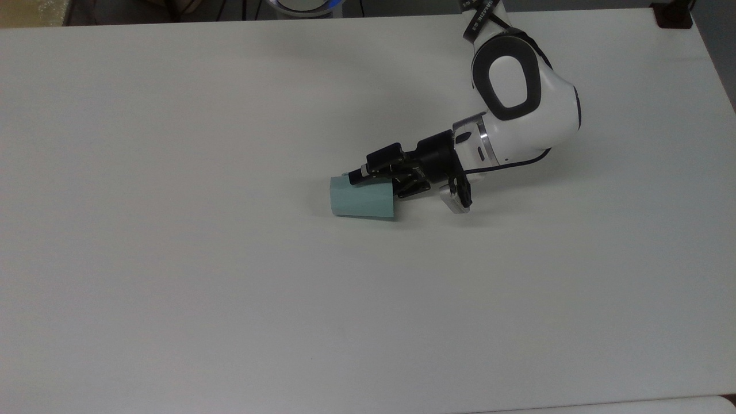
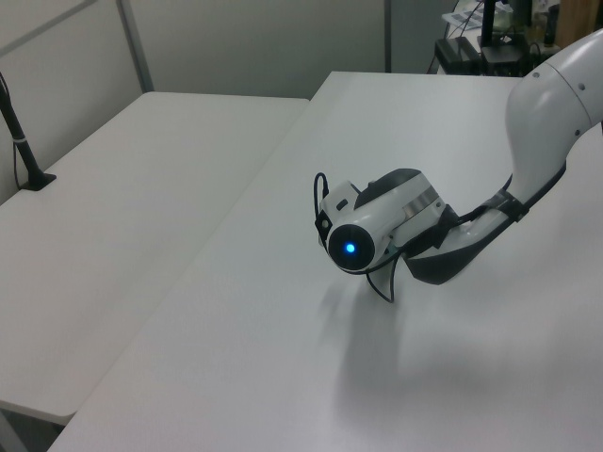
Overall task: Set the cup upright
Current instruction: 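Lower the gripper onto the cup rim and close on its wall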
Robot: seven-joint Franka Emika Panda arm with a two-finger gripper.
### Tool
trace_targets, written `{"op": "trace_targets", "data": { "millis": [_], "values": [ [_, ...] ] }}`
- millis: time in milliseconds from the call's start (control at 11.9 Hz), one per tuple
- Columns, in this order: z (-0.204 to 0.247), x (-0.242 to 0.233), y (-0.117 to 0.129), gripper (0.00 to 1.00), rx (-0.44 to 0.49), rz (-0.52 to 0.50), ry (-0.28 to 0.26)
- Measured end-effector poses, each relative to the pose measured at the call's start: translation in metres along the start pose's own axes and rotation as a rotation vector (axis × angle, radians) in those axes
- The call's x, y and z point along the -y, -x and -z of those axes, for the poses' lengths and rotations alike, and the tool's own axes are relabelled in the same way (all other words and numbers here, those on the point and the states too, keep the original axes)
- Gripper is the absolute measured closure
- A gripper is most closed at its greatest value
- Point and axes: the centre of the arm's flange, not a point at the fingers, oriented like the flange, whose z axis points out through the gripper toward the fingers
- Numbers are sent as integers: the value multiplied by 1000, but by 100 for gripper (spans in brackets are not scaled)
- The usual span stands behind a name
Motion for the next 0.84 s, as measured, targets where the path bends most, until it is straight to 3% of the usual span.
{"op": "trace_targets", "data": {
  "millis": [168,252,337,421,757,842],
  "values": [
    [-1,2,1,44,0,4,1],
    [0,1,0,61,-11,4,14],
    [0,-1,-1,67,-16,2,18],
    [0,-2,-1,72,-20,3,23],
    [2,-4,-3,76,-30,10,21],
    [5,-9,-4,83,-35,2,11]
  ]
}}
